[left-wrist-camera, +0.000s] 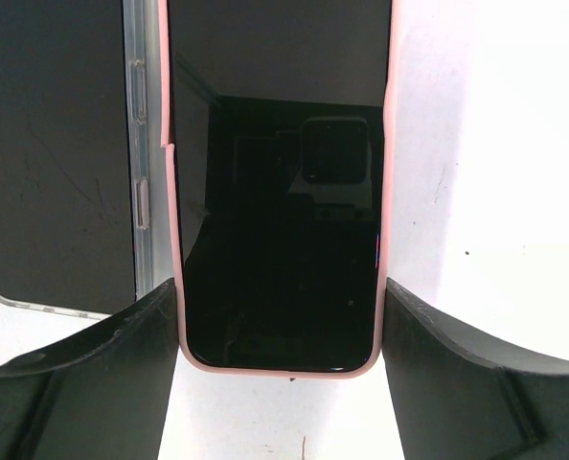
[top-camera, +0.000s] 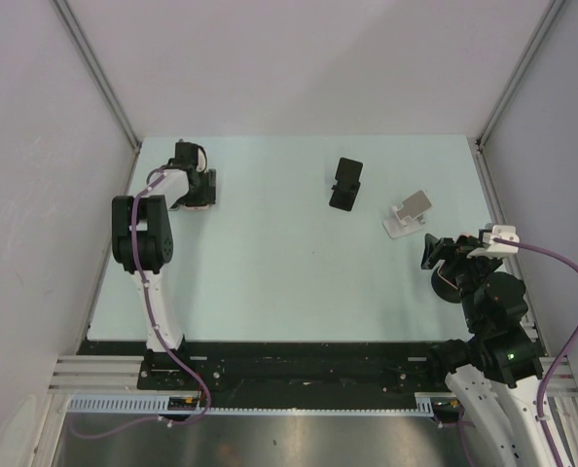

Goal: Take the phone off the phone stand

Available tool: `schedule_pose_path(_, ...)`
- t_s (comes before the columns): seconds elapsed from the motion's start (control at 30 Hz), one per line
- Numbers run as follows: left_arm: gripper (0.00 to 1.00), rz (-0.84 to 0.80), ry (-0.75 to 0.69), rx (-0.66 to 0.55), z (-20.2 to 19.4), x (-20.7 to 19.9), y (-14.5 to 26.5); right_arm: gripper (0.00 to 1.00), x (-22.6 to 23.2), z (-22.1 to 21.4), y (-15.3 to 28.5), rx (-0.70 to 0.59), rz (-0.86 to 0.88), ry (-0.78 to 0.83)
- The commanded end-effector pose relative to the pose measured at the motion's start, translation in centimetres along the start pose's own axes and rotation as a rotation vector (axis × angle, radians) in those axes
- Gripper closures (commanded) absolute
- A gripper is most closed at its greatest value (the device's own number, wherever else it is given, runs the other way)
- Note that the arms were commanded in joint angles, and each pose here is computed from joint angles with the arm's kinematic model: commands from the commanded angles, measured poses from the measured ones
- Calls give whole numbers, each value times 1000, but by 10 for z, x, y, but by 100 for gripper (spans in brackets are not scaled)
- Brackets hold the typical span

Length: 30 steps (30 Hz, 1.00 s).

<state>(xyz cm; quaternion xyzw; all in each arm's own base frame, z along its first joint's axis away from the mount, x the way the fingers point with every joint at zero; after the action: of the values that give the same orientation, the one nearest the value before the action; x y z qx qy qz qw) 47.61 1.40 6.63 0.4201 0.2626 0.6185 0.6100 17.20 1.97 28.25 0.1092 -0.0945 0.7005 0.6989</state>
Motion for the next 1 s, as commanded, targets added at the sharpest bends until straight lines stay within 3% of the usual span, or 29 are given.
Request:
schedule_pose_path(0.0,38,15,-71,45,-9,4,-3,2,2,7,0,-41,21,3)
schedule_pose_path(0.53,19,23,-71,59,-13,4,-3,2,4,6,0,-35,35,2)
schedule_pose_path(0.97,14,22,-61,64,-14,4,-2,2,5,6,-1,-32,42,3)
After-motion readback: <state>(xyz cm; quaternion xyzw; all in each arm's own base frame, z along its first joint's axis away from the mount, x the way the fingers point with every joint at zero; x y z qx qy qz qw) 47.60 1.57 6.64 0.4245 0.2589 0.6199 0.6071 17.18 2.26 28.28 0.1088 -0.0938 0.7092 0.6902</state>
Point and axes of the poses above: each gripper's point midway between its finger pads, its own y axis back along the fingers, its own x axis along the line the jaws close on, z = x × y, the point moved 5 cm from there along y, back along the fingers, and after that the axes turned 10 degrees about -y, right-handed, at the moved point
